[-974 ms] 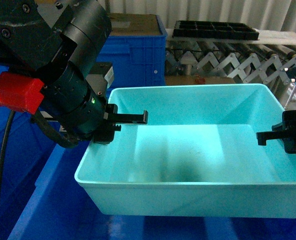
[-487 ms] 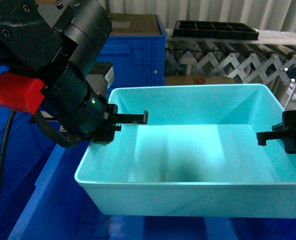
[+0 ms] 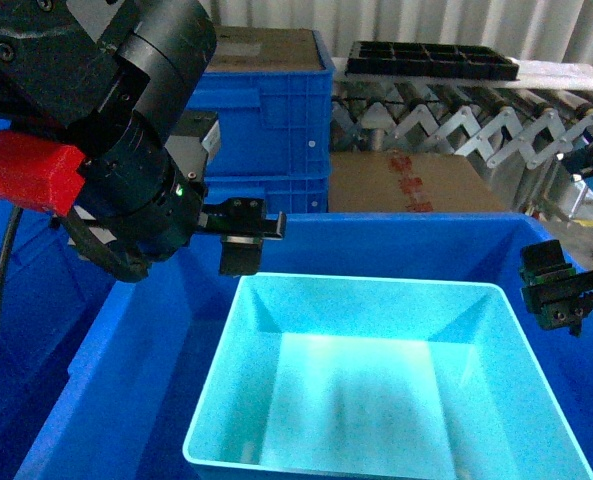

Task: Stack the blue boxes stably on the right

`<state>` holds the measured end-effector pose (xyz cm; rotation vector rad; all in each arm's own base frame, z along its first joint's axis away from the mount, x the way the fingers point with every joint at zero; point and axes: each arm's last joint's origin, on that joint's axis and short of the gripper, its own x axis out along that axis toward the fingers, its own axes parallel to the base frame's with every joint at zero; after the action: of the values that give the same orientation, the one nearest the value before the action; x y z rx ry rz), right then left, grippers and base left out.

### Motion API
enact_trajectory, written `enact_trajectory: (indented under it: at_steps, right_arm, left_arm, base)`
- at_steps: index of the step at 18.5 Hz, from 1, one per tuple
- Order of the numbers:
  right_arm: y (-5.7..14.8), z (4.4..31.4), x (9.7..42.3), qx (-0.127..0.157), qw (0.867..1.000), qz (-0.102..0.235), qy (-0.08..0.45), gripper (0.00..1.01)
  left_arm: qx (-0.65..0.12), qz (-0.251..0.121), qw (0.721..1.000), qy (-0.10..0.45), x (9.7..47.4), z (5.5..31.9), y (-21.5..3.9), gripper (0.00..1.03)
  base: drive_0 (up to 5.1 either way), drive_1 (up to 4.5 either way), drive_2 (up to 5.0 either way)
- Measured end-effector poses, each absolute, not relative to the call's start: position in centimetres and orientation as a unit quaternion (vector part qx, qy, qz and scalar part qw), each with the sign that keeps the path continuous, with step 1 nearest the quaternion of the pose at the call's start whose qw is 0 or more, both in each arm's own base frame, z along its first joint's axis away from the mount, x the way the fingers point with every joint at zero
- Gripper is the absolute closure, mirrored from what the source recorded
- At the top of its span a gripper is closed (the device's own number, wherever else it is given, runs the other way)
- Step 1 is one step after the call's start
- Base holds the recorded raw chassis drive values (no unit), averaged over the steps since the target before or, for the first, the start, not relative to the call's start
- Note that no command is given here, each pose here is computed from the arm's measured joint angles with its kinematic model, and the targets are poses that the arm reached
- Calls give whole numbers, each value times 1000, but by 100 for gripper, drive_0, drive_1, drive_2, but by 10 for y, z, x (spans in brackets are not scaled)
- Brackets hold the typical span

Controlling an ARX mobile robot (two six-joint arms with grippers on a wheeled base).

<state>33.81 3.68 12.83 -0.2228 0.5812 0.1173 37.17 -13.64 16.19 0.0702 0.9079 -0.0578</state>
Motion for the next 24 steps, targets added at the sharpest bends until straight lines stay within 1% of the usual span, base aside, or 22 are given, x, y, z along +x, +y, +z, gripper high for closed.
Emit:
enact_trajectory:
  at_steps: [1,2,3,5,7,9,10,11,12,14,15,16,17,18,19,20,21,22,24]
  right_arm:
    - [37,128,338,-110,950,58,286,1]
    - [37,128,338,-110,950,58,286,4]
    - [37,128,338,-109,949,61,289,3]
    - [37,132,341,-108,954,61,271,3]
    - [33,148,347,-99,963,63,244,3]
    - [23,181,351,-81,974,62,202,3]
    - [18,199,349,-73,980,63,175,3]
    - [13,216,344,-69,984,66,151,3]
    - [6,235,334,-66,988,67,122,3]
    - [-10,264,300,-59,990,72,102,3]
    - [-18,279,278,-55,991,67,99,3]
    - [-29,297,250,-51,993,50,94,3]
    - [-39,315,220,-36,994,36,100,3]
    - [-46,332,199,-18,995,14,95,3]
    - [-46,344,193,-23,998,-3,58,3]
    - [-46,350,191,-24,999,-2,46,3]
    - [-44,352,191,-23,999,4,43,3]
    - [-44,349,193,-19,998,9,52,3]
    - [-45,343,198,-13,998,5,60,4]
  left_arm:
    - [34,-28,898,438,372,162,-137,15]
    - [35,-29,898,438,372,162,-136,3]
    - [34,-26,902,431,373,163,-136,5]
    - [31,-19,909,415,376,167,-132,5]
    - [18,-15,918,396,377,181,-124,5]
    - [-16,-16,930,368,376,210,-102,5]
    - [-32,-18,937,348,371,227,-91,5]
    - [-43,-11,942,334,360,242,-76,5]
    - [-54,-4,945,322,343,258,-60,5]
    - [-60,17,952,301,302,283,-37,5]
    - [-60,34,953,296,277,294,-28,5]
    - [-70,61,951,296,246,304,-17,5]
    - [-89,83,948,293,216,314,-11,5]
    - [-112,101,947,283,196,322,-10,5]
    - [-124,102,951,264,187,329,-12,5]
    - [-148,95,954,244,188,332,-12,5]
    - [-156,95,952,246,188,332,-13,5]
    - [-163,96,949,251,188,330,-13,5]
    - [-168,105,944,266,194,323,-12,5]
  base:
    - [0,0,0]
    - [0,0,0]
    - [0,0,0]
    - [0,0,0]
    - [0,0,0]
    - [0,0,0]
    - [0,0,0]
    - [0,0,0]
    - [0,0,0]
    - [0,0,0]
    - [0,0,0]
    - [0,0,0]
    - [0,0,0]
    - [0,0,0]
    - [0,0,0]
    - [0,0,0]
    - [0,0,0]
    - [0,0,0]
    - [0,0,0]
